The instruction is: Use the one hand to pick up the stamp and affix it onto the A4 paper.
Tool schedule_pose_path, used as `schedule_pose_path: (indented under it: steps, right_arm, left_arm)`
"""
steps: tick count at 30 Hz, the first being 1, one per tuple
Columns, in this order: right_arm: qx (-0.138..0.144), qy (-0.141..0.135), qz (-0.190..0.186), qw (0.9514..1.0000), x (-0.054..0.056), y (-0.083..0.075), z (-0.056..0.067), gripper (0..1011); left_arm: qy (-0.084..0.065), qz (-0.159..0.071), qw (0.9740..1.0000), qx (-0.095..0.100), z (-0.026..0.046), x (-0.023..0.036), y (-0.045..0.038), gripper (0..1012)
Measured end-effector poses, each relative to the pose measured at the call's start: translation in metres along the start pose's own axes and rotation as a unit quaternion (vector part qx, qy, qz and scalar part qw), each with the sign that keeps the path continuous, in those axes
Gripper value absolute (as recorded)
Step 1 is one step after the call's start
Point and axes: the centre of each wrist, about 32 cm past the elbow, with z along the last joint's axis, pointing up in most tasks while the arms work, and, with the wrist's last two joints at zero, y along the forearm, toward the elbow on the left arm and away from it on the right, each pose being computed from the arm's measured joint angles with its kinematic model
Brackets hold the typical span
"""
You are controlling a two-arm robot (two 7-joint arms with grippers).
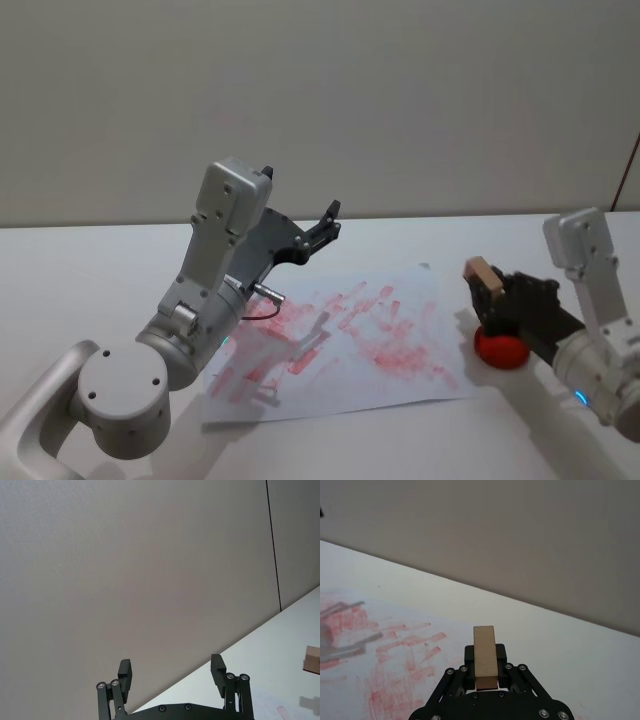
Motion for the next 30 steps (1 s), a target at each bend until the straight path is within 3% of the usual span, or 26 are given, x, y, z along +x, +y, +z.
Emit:
schedule_pose_path:
  steps: [8,15,21,30]
  right_arm:
    - [0.039,-0.005,0.054,0.9978,-0.003,0.015,0.013,217]
    - [0.042,0.002,0.096,0.9945,-0.007,0.028,0.017,217]
    - [0.025,0.013,0.126,0.9916,-0.01,0.038,0.018,217]
    - [-0.026,0.026,0.153,0.9875,-0.015,0.049,0.015,217]
  left_arm:
    - [0.0,0.0,1.0,0.0,0.0,0.0,0.0,1001]
    - [0.0,0.0,1.0,0.0,0.0,0.0,0.0,1001]
    - [0.0,0.0,1.0,0.0,0.0,0.0,0.0,1001]
    - [0.0,0.0,1.0,0.0,0.0,0.0,0.0,1001]
